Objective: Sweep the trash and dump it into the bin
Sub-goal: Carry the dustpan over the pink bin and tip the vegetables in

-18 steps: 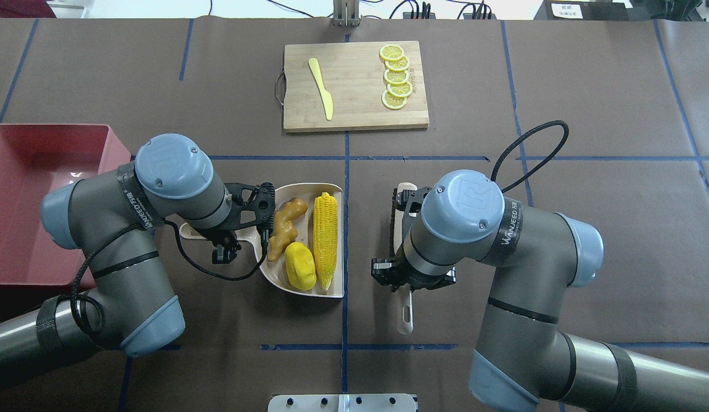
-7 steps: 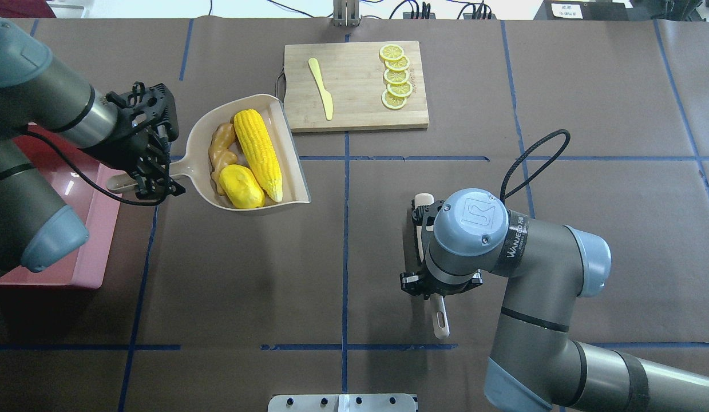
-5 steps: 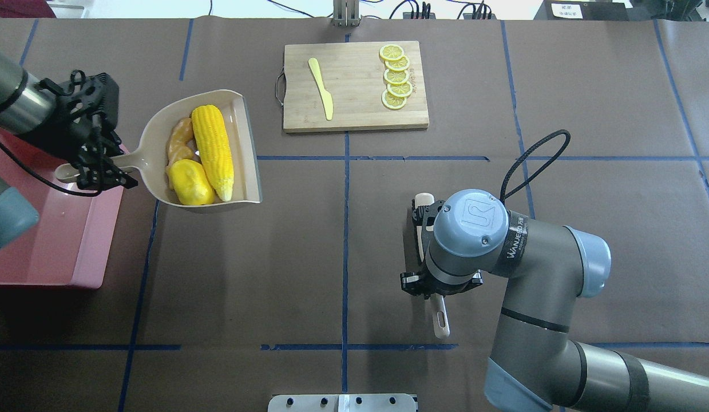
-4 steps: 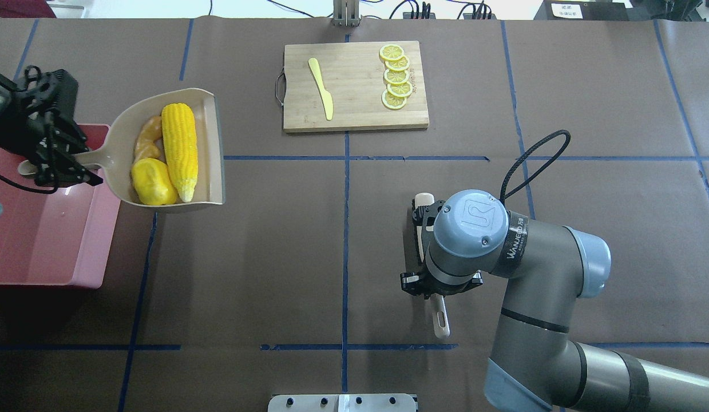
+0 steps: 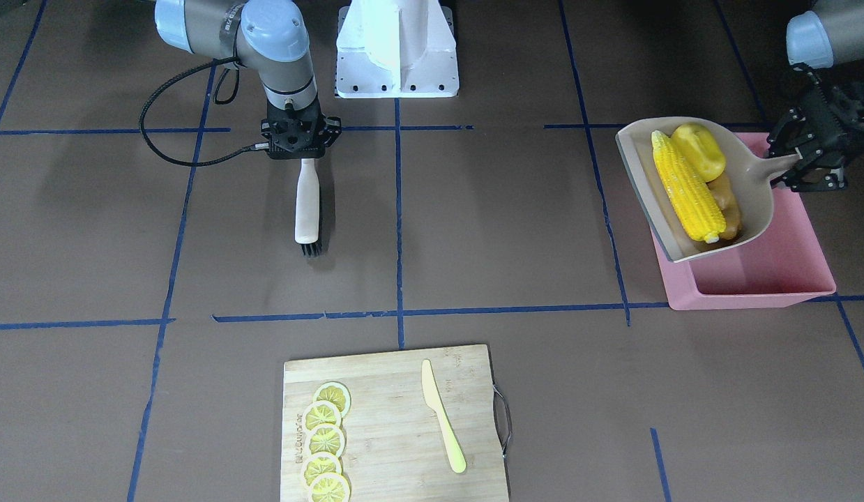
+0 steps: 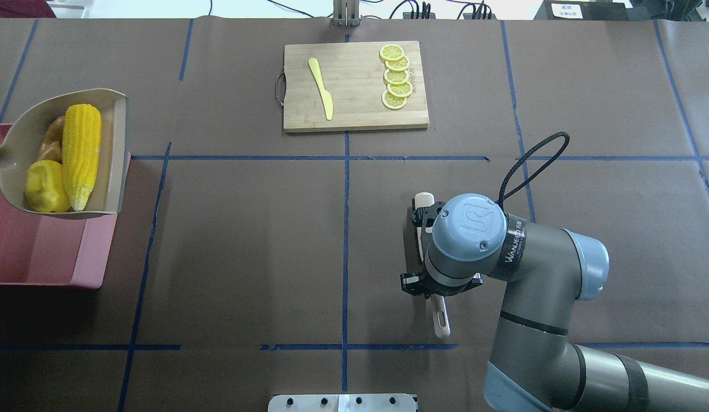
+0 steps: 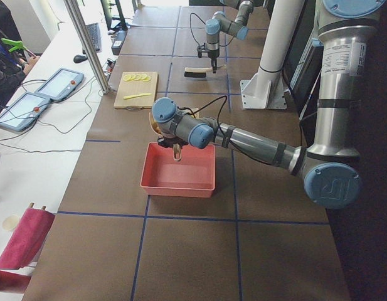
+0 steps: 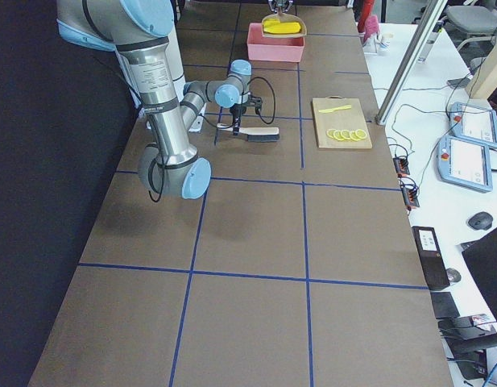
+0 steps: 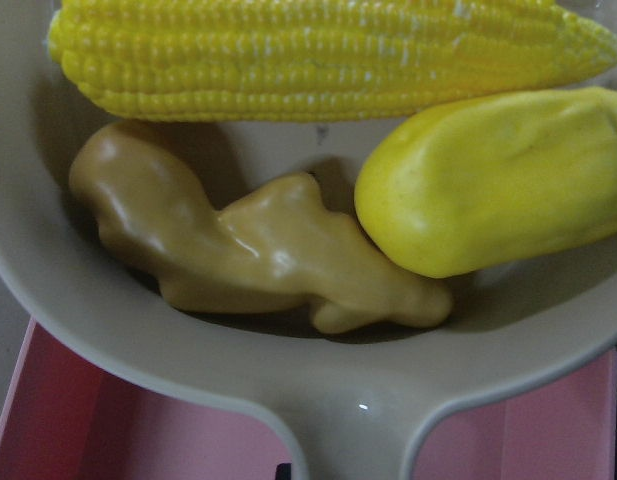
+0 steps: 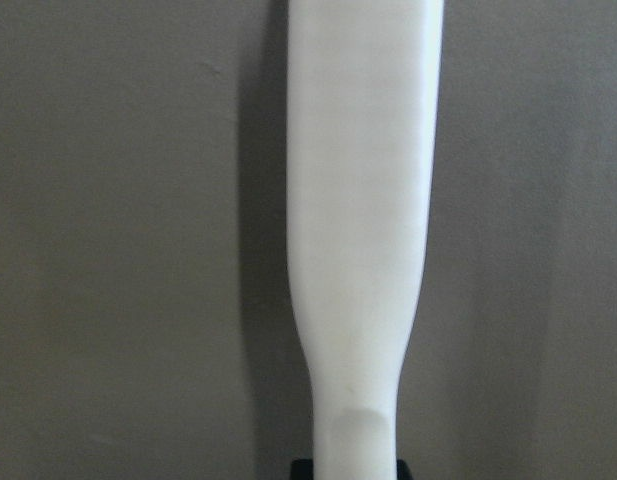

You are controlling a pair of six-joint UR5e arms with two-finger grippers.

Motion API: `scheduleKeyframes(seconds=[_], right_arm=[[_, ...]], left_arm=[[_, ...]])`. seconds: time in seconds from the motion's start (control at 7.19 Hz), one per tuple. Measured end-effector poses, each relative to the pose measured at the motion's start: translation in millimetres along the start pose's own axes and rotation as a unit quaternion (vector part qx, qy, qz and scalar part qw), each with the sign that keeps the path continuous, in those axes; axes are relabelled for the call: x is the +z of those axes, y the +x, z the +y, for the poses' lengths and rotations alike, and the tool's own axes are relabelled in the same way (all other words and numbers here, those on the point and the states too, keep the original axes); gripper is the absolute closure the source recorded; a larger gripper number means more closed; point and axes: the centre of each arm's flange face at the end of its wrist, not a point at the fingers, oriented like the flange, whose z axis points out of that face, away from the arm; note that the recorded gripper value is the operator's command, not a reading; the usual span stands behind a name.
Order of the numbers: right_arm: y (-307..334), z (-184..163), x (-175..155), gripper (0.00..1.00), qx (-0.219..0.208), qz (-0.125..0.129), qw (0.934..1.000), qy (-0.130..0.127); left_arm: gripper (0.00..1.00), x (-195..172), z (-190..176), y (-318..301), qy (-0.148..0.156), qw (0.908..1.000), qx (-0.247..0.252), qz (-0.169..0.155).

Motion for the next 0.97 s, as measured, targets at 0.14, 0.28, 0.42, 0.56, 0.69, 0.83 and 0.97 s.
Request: scheduleKeyframes(seconds=[0.14, 0.28, 0.42, 0.56, 0.69, 0.83, 0.97], right_arm=[[0, 1, 1, 1.0, 0.0, 0.0, 1.0, 0.0], [-1, 1, 1, 1.0, -0.001, 0.001, 1.0, 0.0], [-1, 2, 2, 1.0, -0.002, 0.001, 1.0, 0.001], [-2, 4, 3, 1.0, -0.003, 0.003, 1.0, 0.003], [-3, 5, 4, 1.0, -0.005, 0.004, 1.0, 0.005], [-4, 6, 5, 1.0, -0.006, 0.005, 1.0, 0.006], [-4, 7, 6, 1.0, -0.006, 0.005, 0.9999, 0.006]], left_arm=[[0.99, -4, 27, -4, -0.005, 1.0, 0.005, -0.005], [0.99, -5, 54, -11, -0.013, 0.9999, 0.008, -0.008], [0.99, -5, 76, -16, -0.023, 0.9996, 0.011, -0.013], [0.99, -9, 92, -20, -0.036, 0.999, 0.013, -0.022], [0.99, -14, 99, -23, -0.051, 0.998, 0.015, -0.034], [1.0, -17, 101, -24, -0.069, 0.9964, 0.019, -0.045], [1.0, -19, 102, -25, -0.094, 0.9936, 0.027, -0.057]])
